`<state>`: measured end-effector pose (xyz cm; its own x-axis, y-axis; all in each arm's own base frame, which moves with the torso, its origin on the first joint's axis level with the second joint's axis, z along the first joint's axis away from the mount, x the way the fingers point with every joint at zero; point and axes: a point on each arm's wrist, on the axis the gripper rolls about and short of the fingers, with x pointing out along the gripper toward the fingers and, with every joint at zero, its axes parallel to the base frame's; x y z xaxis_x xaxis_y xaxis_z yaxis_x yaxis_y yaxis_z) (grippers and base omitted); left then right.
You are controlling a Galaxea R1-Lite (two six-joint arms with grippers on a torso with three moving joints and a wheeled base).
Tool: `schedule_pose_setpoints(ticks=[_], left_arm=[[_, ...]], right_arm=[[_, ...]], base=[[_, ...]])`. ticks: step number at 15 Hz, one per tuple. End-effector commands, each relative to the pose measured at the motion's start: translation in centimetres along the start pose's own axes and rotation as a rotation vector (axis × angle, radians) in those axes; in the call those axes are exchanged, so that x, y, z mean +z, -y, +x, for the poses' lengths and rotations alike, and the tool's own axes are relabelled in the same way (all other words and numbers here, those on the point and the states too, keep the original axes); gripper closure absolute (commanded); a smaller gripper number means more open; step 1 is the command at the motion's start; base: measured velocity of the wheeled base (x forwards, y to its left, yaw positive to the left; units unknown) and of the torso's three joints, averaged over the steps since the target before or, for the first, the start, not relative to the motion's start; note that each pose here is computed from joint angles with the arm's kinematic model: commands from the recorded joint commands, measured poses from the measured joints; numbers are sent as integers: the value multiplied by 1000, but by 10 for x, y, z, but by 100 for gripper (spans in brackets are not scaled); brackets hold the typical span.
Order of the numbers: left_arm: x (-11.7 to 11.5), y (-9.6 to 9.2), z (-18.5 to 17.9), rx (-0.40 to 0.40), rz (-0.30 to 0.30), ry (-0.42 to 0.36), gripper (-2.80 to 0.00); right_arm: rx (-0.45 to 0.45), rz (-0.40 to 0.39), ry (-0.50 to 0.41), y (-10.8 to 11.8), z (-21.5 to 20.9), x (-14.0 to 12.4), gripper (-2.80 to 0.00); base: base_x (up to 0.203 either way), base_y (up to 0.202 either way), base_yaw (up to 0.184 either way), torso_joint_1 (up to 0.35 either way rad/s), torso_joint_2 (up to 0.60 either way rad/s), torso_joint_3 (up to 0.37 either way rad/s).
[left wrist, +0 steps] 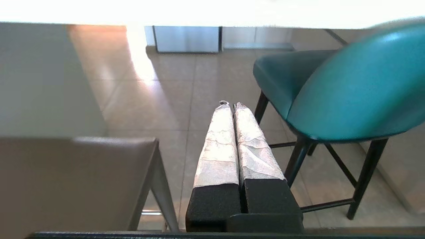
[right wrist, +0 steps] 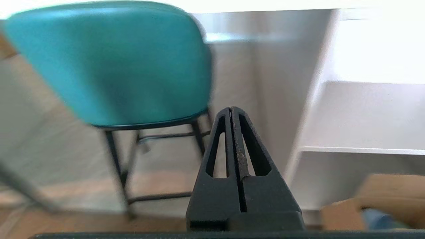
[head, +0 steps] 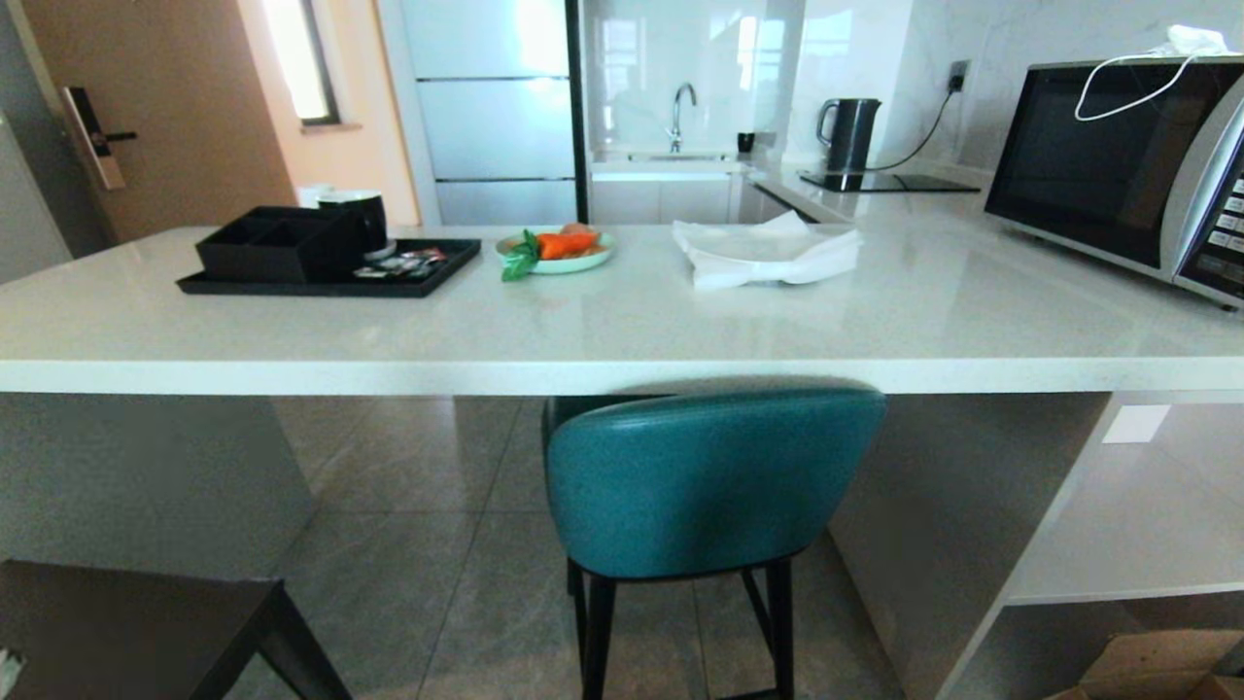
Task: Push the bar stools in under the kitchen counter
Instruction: Pull the blue chair out from under the dining table
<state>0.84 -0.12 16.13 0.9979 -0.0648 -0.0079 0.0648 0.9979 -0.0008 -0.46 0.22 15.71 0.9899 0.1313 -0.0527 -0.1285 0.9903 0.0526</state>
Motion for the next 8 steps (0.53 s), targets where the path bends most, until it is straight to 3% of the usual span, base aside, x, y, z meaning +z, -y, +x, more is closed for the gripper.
schedule_pose_setpoints(ticks=[1, 5, 8], left_arm=[[7, -2, 72, -13, -9, -177, 0], [-22, 6, 142, -17, -25, -217, 0], [-49, 43, 163, -51, -58, -245, 0]], right_arm=[[28, 44, -206, 3, 50, 17, 0], [74, 85, -324, 9, 120, 7, 0], [121, 101, -347, 12, 157, -16, 0]], base=[[0, 0, 0, 0, 0, 0], [0, 0, 0, 0, 0, 0], [0, 0, 0, 0, 0, 0]])
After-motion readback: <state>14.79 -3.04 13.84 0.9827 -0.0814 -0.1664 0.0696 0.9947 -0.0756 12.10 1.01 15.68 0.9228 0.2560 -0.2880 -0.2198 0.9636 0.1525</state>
